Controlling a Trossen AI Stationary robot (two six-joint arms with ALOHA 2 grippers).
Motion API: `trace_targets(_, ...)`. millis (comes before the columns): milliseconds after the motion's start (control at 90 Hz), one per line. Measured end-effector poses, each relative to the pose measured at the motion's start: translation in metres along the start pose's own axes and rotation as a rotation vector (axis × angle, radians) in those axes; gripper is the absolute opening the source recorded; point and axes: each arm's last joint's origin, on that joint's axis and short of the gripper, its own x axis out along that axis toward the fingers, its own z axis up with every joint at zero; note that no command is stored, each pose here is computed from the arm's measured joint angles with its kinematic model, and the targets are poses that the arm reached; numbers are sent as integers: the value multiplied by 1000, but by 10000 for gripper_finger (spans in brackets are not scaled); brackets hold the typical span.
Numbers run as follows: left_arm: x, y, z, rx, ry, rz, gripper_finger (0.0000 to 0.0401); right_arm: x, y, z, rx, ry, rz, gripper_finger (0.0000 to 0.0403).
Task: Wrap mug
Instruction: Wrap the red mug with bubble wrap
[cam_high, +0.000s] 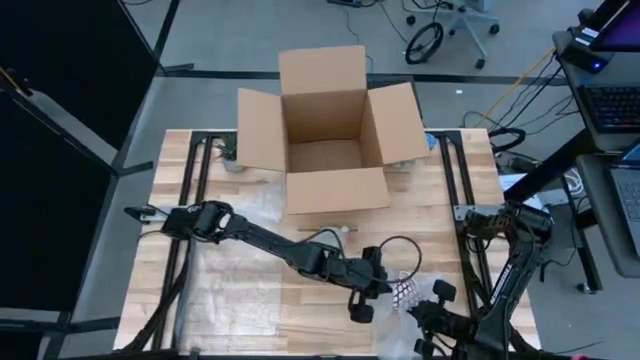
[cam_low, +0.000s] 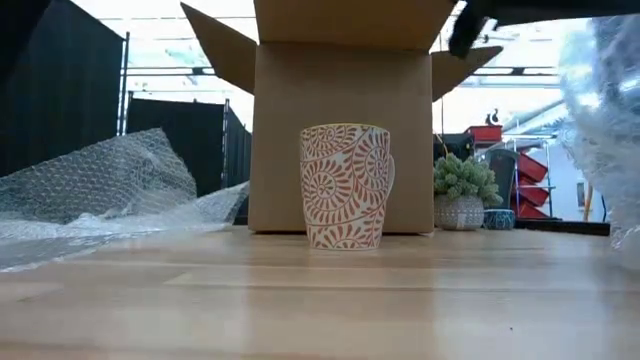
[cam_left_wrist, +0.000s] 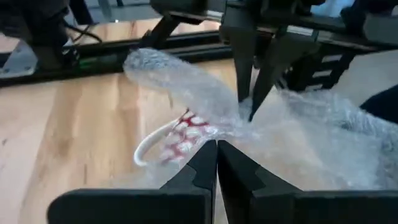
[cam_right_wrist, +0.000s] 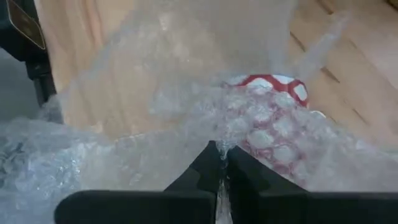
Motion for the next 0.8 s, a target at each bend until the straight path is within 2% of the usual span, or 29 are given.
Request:
trace_targets(233, -16, 9, -9, -7, 202, 105, 0, 1, 0, -2, -1, 35, -9, 0)
trace_targets(411, 8, 19, -40, -44, 243, 111, 0, 1, 0, -2, -4, 60, -11, 0)
trace_targets(500, 23, 25, -49, -56, 217, 103, 0, 1, -1, -3, -8, 69, -21, 0)
trace_targets(622, 42, 32, -57, -85, 138, -13, 0, 1, -4, -3, -5, 76, -43, 0)
trace_targets(800, 57, 34, -63, -105, 45, -95, 0, 7, -8, -8, -12, 126, -70, 0)
